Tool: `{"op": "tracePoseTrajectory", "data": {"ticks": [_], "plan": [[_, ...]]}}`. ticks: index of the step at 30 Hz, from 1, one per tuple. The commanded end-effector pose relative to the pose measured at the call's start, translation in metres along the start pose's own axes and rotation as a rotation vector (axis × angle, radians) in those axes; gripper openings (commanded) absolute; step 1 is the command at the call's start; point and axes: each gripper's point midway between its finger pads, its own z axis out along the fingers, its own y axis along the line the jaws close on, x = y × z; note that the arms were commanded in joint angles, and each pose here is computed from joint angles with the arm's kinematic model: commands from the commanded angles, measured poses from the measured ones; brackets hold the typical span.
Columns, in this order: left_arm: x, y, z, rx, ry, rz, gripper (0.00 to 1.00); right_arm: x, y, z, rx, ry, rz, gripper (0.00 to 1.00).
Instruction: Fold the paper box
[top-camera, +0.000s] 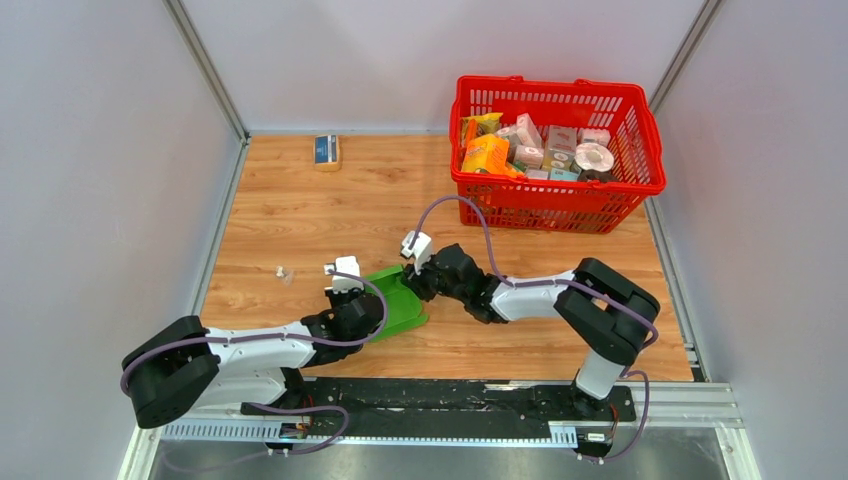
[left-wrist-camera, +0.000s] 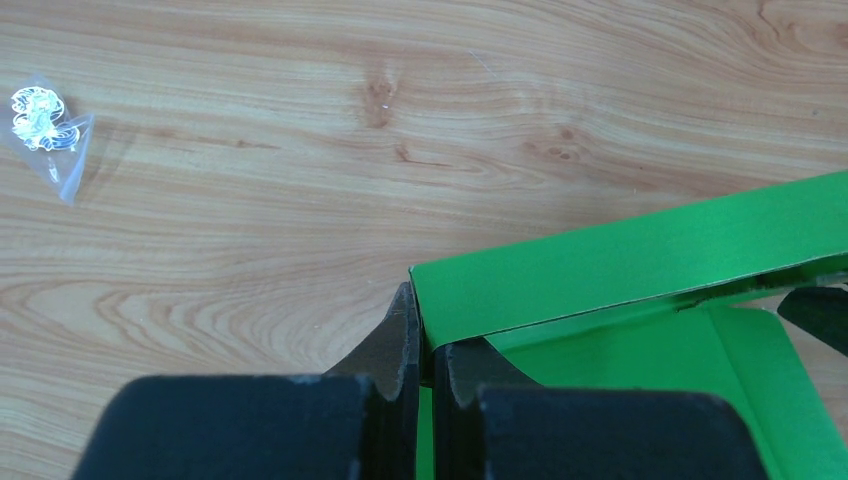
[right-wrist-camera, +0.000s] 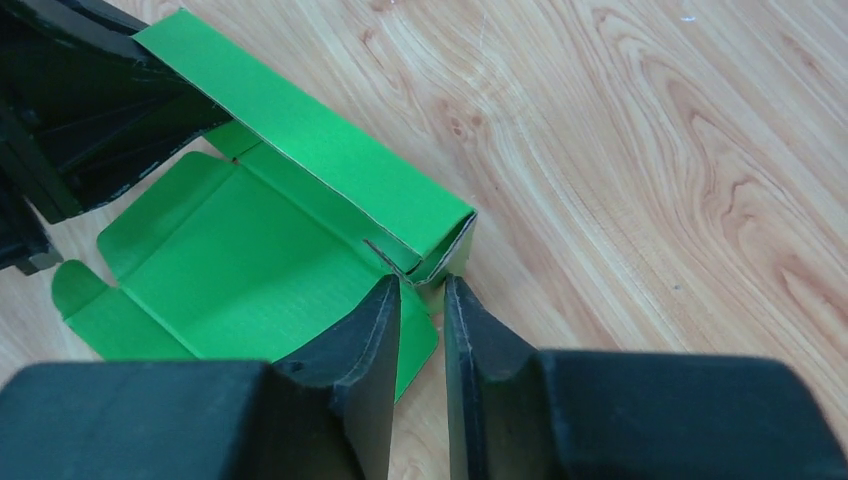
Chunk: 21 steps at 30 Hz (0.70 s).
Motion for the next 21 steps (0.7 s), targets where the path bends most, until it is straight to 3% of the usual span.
{"op": "tracePoseTrajectory", "data": {"ticks": [1,4,5,8,15,19,21], "plan": [[-0.006,-0.008,-0.001,0.017,-0.008,-0.03,0.0,-0.033,0.001,0.014,0.042,-0.107,-0.066,0.21],[-0.007,-0.01,-0.001,0.019,-0.006,-0.022,0.0,-0.033,-0.006,0.02,0.116,-0.118,-0.074,0.19],[-0.007,-0.01,-0.001,0.018,-0.006,-0.021,0.0,-0.034,-0.007,0.02,0.135,-0.126,-0.072,0.24],[-0.006,-0.009,-0.001,0.019,-0.006,-0.026,0.0,-0.032,-0.02,0.024,0.204,-0.137,-0.069,0.28],[-0.006,-0.008,-0.002,0.026,-0.011,-0.037,0.0,-0.033,-0.034,0.029,0.279,-0.145,-0.067,0.26],[-0.006,-0.008,-0.001,0.018,-0.008,-0.036,0.0,-0.032,-0.036,0.034,0.329,-0.148,-0.008,0.18],[-0.007,-0.007,-0.001,0.01,-0.007,-0.037,0.0,-0.031,-0.033,0.035,0.36,-0.15,0.008,0.05]]}}
